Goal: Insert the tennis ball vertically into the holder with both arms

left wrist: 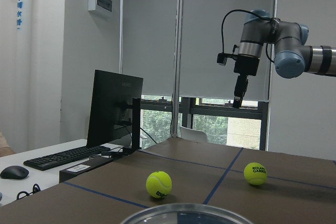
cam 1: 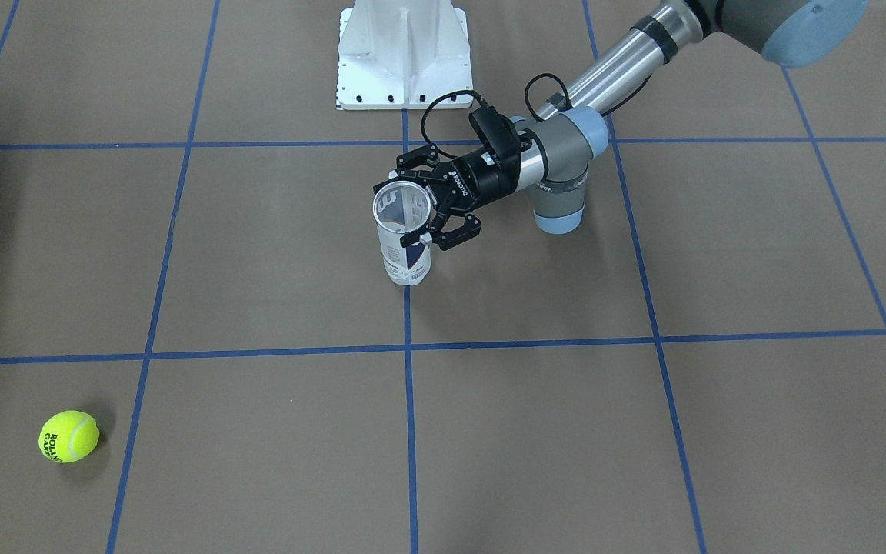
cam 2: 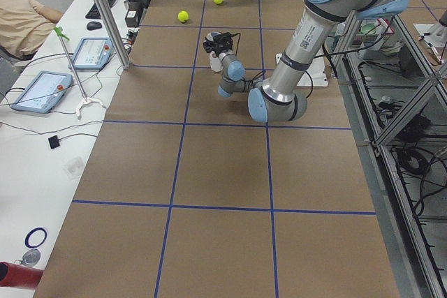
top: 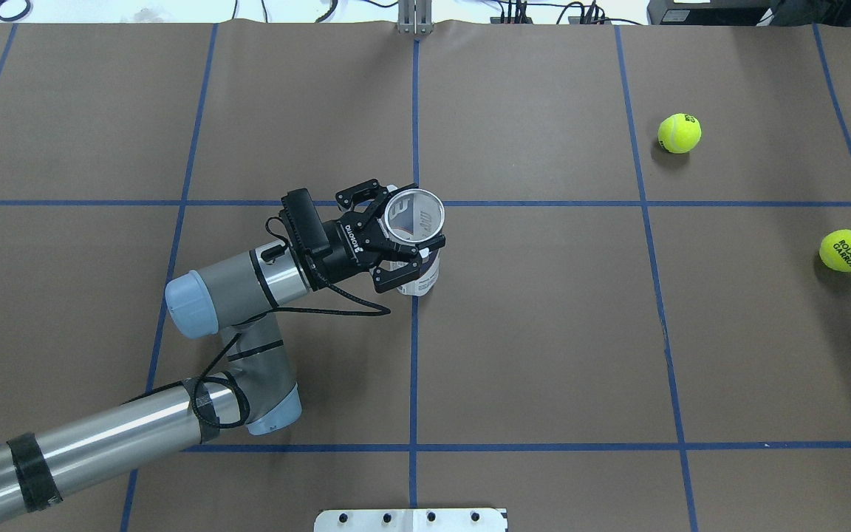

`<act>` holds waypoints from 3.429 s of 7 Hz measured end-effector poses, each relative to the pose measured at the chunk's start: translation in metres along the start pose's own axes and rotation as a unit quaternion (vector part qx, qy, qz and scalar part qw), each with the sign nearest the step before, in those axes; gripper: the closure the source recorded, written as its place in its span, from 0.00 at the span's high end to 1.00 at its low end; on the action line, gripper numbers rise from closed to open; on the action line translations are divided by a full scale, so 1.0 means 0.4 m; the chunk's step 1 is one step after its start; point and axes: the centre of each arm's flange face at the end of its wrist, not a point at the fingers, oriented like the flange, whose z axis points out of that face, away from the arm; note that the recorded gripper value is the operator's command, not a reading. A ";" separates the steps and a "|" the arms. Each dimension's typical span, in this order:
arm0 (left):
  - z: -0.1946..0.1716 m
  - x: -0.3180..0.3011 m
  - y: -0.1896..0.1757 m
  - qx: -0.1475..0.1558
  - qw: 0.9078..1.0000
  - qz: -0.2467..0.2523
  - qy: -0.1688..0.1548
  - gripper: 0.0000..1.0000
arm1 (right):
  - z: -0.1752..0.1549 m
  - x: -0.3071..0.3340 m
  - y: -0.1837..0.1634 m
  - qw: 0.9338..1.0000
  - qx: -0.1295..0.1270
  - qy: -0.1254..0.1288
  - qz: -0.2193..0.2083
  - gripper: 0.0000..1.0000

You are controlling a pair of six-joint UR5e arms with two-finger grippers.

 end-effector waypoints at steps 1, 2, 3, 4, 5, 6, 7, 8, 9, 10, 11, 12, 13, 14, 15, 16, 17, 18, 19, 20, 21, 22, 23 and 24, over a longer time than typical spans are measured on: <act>0.000 0.006 0.003 -0.001 1.000 -0.001 0.001 0.89 | 0.000 0.000 0.000 1.000 0.000 0.000 0.000 1.00; 0.001 0.010 0.005 -0.001 1.000 -0.001 0.002 0.90 | 0.000 0.000 0.000 1.000 0.000 0.000 0.000 1.00; 0.000 0.012 0.004 0.000 1.000 -0.002 0.003 0.90 | 0.000 0.000 0.000 1.000 0.000 0.000 0.000 1.00; 0.000 0.013 0.004 0.000 1.000 -0.002 0.003 0.90 | 0.000 0.000 0.000 1.000 0.000 -0.001 0.000 1.00; 0.000 0.014 0.003 0.001 1.000 -0.002 0.004 0.91 | 0.000 -0.003 0.000 1.000 0.000 -0.003 0.001 1.00; 0.001 0.014 0.001 0.002 1.000 -0.002 0.004 0.91 | 0.008 -0.017 0.001 1.000 -0.004 -0.012 0.002 1.00; 0.001 0.015 -0.001 0.002 1.000 -0.002 0.004 0.91 | 0.035 -0.045 0.008 1.000 -0.015 -0.021 -0.004 1.00; 0.002 0.016 -0.002 0.003 1.000 -0.002 0.004 0.91 | 0.074 -0.078 0.022 0.999 -0.027 -0.027 -0.015 1.00; 0.002 0.016 -0.003 0.003 1.000 -0.002 0.005 0.91 | 0.116 -0.109 0.039 0.999 -0.037 -0.030 -0.026 1.00; 0.003 0.017 -0.004 0.004 1.000 -0.002 0.005 0.91 | 0.159 -0.129 0.067 0.998 -0.044 -0.032 -0.036 1.00; 0.003 0.017 -0.005 0.004 1.000 -0.002 0.005 0.91 | 0.199 -0.140 0.098 0.997 -0.050 -0.028 -0.044 1.00; 0.003 0.017 -0.005 0.004 1.000 -0.003 0.005 0.91 | 0.237 -0.148 0.122 0.997 -0.057 -0.018 -0.052 1.00; 0.004 0.017 -0.005 0.004 1.000 -0.003 0.005 0.91 | 0.274 -0.150 0.138 0.996 -0.064 -0.008 -0.059 1.00; 0.004 0.017 -0.005 0.004 1.000 -0.002 0.005 0.91 | 0.311 -0.138 0.150 0.996 -0.065 -0.004 -0.066 1.00; 0.003 0.017 -0.005 0.004 1.000 -0.002 0.005 0.91 | 0.346 -0.117 0.160 0.995 -0.063 -0.004 -0.072 1.00; 0.002 0.017 -0.004 0.004 1.000 -0.002 0.005 0.90 | 0.370 -0.100 0.168 0.995 -0.061 -0.005 -0.074 1.00; 0.002 0.016 -0.003 0.003 1.000 -0.001 0.004 0.90 | 0.384 -0.095 0.173 0.995 -0.062 -0.006 -0.074 1.00; 0.002 0.016 -0.001 0.002 1.000 0.006 0.004 0.90 | 0.391 -0.095 0.179 0.995 -0.064 -0.006 -0.075 1.00; 0.001 0.017 0.002 0.001 1.000 0.015 0.004 0.90 | 0.397 -0.095 0.184 0.995 -0.066 -0.006 -0.076 1.00; 0.001 0.018 0.004 0.000 1.000 0.020 0.004 0.90 | 0.404 -0.098 0.189 0.995 -0.069 -0.006 -0.077 1.00; 0.001 0.018 0.005 0.000 1.000 0.021 0.004 0.90 | 0.412 -0.105 0.195 0.994 -0.072 -0.005 -0.079 1.00; 0.001 0.018 0.005 0.000 1.000 0.022 0.004 0.90 | 0.424 -0.112 0.199 0.994 -0.075 -0.001 -0.082 0.98; 0.000 0.018 0.006 0.000 1.000 0.022 0.004 0.90 | 0.436 -0.120 0.203 0.993 -0.076 0.007 -0.087 0.77; 0.000 0.019 0.007 -0.001 1.000 0.022 0.004 0.90 | 0.446 -0.125 0.206 0.993 -0.077 0.013 -0.091 0.39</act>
